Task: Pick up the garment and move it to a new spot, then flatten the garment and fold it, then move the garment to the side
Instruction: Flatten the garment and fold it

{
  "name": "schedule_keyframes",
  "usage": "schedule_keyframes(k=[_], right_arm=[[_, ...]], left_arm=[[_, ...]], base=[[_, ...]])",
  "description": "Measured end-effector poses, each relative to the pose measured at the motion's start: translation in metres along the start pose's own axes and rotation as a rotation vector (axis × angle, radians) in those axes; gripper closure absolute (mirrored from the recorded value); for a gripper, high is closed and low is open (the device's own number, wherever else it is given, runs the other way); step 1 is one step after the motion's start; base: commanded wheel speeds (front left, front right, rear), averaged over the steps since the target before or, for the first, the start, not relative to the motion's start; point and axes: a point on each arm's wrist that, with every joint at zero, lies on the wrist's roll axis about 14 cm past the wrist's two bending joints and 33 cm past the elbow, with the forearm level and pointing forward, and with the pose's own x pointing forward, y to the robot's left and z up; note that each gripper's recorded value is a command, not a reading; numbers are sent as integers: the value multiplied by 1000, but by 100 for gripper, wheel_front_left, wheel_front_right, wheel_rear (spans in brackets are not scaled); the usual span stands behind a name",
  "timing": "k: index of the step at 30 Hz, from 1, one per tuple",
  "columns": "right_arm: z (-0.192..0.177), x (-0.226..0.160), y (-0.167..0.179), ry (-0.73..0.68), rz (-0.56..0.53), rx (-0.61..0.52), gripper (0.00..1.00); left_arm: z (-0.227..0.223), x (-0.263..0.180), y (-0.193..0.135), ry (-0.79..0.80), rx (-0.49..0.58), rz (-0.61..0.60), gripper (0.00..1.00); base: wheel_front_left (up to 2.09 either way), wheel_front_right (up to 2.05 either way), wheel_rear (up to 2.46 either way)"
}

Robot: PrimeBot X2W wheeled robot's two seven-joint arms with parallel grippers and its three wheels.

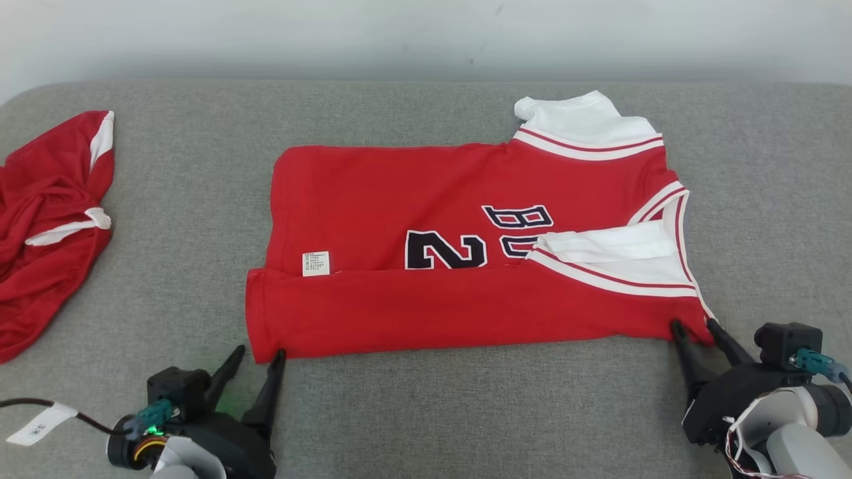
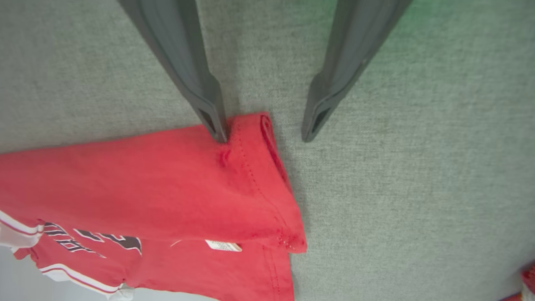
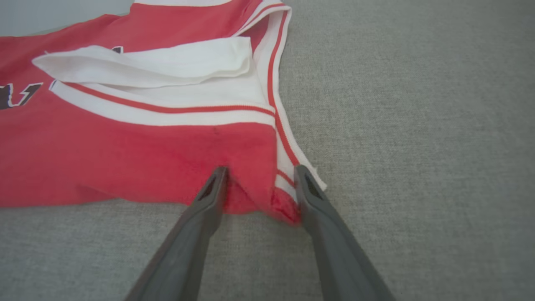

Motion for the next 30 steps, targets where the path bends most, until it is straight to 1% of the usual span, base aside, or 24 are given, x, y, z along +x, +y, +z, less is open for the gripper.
schedule_keyframes(k=[1, 2, 6, 9, 12, 18, 21, 24, 27, 30], right_arm=[[1, 1, 1, -1, 2, 1, 100], [1, 2, 1, -1, 2, 1, 100], [3, -2, 1, -16, -3, 21, 100], [-3, -13, -1, -17, -11, 55, 100], [-6, -23, -1, -19, -11, 65, 100], [-23, -67, -6, -17, -29, 129, 100], [-29, -86, -7, -10, -38, 152, 100], [-30, -100, -9, -10, -52, 165, 100], [-37, -111, -7, 25, -59, 181, 100], [-43, -117, -3, 56, -61, 200, 100]], left_arm=[[1, 1, 0, 0, -2, 4, 81], [0, 1, 2, 1, -2, 9, 100], [1, -1, -1, 0, -3, 7, 100], [1, -8, -3, -3, 3, 3, 100], [-1, -16, -6, -3, 14, -8, 100], [-15, -50, -18, -3, 7, -30, 100], [-24, -64, -17, 6, 5, -13, 100], [-30, -72, -18, 18, -1, -4, 100], [-34, -77, -24, 32, -16, -8, 100], [-34, -81, -23, 40, -22, 0, 100]], base=[[0, 0, 0], [0, 0, 0], [0, 0, 0], [0, 0, 0], [0, 0, 0], [0, 0, 0], [0, 0, 0], [0, 0, 0], [0, 0, 0], [0, 0, 0]])
